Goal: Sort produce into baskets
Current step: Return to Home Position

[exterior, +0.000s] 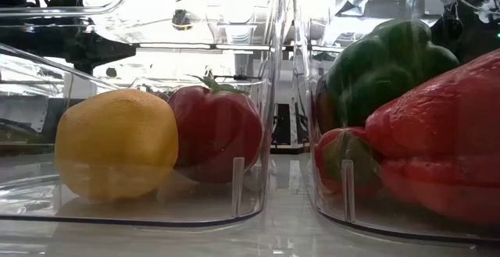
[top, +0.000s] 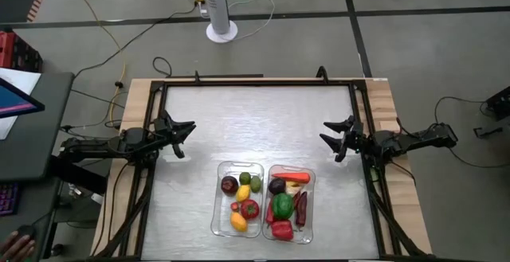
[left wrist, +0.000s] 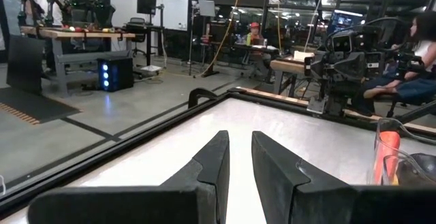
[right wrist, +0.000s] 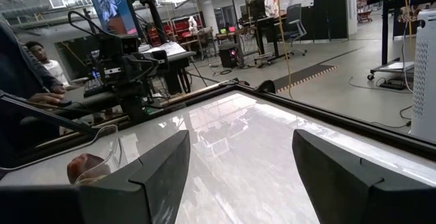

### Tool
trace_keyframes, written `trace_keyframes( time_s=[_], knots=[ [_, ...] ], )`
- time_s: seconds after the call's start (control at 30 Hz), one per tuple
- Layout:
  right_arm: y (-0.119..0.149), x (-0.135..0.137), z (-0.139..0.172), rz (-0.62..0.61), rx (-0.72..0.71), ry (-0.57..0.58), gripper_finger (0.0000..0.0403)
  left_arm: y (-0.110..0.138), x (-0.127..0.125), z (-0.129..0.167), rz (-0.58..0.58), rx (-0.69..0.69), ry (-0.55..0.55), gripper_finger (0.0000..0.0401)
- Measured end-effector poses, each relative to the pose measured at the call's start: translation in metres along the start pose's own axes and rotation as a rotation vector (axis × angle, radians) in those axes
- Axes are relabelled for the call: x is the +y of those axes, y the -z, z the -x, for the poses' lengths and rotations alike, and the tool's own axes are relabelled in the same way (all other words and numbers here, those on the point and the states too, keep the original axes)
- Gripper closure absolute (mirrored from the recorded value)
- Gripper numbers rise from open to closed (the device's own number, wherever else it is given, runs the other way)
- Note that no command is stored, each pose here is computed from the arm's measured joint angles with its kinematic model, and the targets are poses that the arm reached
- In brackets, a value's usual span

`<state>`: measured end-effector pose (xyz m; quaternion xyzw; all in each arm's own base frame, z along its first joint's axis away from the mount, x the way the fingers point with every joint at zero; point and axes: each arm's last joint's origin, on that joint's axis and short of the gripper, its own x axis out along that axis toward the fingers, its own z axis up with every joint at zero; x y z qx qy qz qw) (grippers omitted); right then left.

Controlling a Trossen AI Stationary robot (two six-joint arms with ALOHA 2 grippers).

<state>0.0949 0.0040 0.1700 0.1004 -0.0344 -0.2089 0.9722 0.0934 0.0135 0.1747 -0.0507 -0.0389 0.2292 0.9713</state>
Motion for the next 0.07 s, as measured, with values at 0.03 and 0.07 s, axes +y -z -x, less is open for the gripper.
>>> trace_keyframes(
  time_s=[0.03, 0.07],
  knots=[
    [0.0, 0.0, 0.0, 0.0, 0.0, 0.0, 0.0117, 0.0, 0.0, 0.0, 0.0, 0.0, 0.0, 0.0351],
    [0.0, 0.0, 0.0, 0.0, 0.0, 0.0, 0.0117, 0.0, 0.0, 0.0, -0.001, 0.0, 0.0, 0.0351]
  ],
)
